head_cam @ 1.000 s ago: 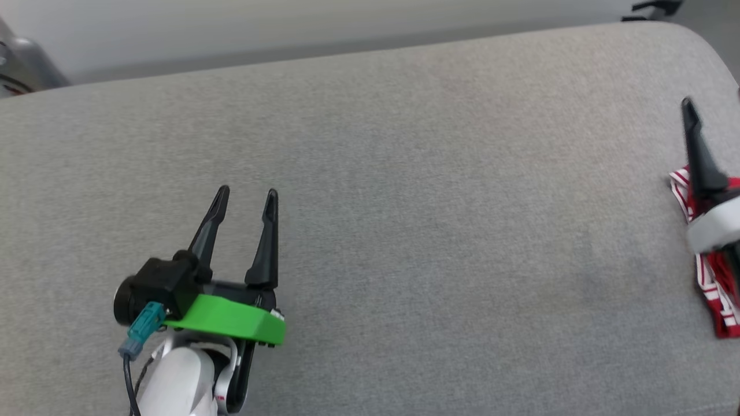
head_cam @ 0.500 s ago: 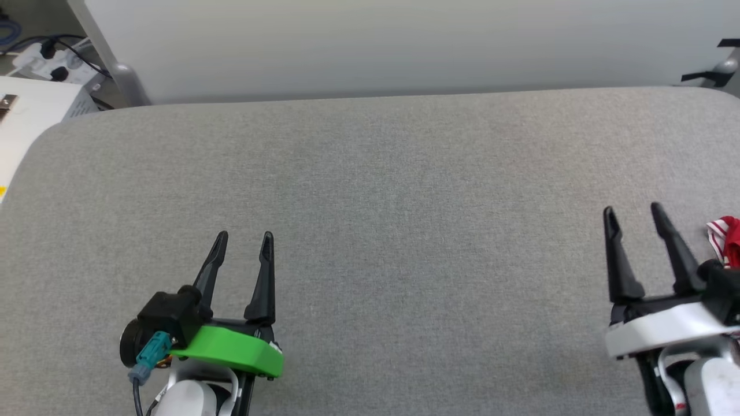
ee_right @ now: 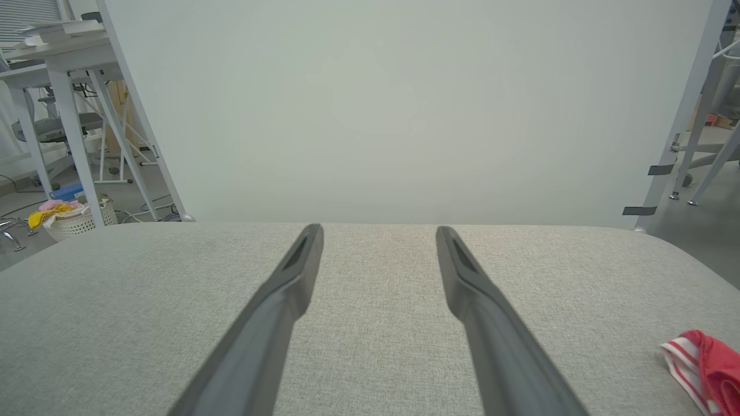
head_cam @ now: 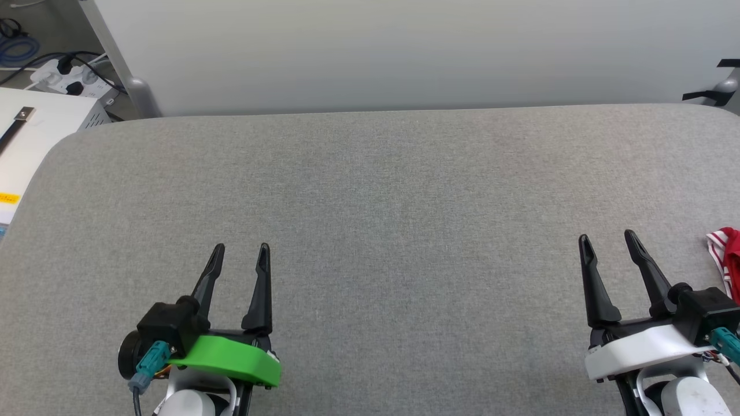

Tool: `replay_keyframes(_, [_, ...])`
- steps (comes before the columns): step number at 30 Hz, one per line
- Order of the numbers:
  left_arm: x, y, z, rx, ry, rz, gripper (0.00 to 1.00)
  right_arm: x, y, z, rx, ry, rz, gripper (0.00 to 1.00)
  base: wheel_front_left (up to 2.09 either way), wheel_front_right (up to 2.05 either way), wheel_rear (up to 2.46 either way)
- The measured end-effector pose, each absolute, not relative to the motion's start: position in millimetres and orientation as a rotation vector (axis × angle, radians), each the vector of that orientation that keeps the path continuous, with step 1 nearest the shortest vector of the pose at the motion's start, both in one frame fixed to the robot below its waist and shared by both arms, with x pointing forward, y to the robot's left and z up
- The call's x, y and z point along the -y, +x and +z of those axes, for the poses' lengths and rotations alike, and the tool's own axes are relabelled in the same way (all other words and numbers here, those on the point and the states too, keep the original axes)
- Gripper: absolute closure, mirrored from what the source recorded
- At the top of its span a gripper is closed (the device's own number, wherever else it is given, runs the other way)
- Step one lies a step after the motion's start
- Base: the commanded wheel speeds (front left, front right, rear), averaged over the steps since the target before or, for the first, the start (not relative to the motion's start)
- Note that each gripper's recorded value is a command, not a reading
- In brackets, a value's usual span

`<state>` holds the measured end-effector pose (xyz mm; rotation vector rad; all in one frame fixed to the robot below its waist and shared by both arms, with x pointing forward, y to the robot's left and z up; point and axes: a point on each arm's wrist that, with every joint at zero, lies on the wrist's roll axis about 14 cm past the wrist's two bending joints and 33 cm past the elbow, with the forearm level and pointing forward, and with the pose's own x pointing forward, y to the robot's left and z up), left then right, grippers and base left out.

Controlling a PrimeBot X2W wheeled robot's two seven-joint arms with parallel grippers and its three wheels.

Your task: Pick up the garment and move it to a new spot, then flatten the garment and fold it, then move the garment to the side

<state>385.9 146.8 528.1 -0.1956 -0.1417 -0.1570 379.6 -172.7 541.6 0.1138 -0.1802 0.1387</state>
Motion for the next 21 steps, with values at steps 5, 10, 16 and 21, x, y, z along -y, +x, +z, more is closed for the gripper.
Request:
replay_keyframes(5, [-148.0, 385.2, 527.3, 0.140, -0.200, -0.150, 0.00, 171.4, 380.1, 540.4, 0.177, 0.114, 0.142, 0.00, 0.00, 0.00, 0.00])
replay_keyframes(10, [-149.1, 384.7, 526.5, 0.138, -0.197, -0.147, 0.00, 170.1, 380.3, 539.1, 0.173, 0.115, 0.146, 0.00, 0.00, 0.00, 0.00])
replay_keyframes(16, [-150.3, 384.6, 526.1, 0.137, -0.197, -0.142, 0.00, 167.1, 380.6, 537.2, 0.167, 0.118, 0.153, 0.00, 0.00, 0.00, 0.00])
replay_keyframes(21, [-151.3, 385.2, 525.5, 0.135, -0.198, -0.140, 1.00, 166.1, 381.2, 536.1, 0.163, 0.121, 0.154, 1.00, 0.00, 0.00, 0.00])
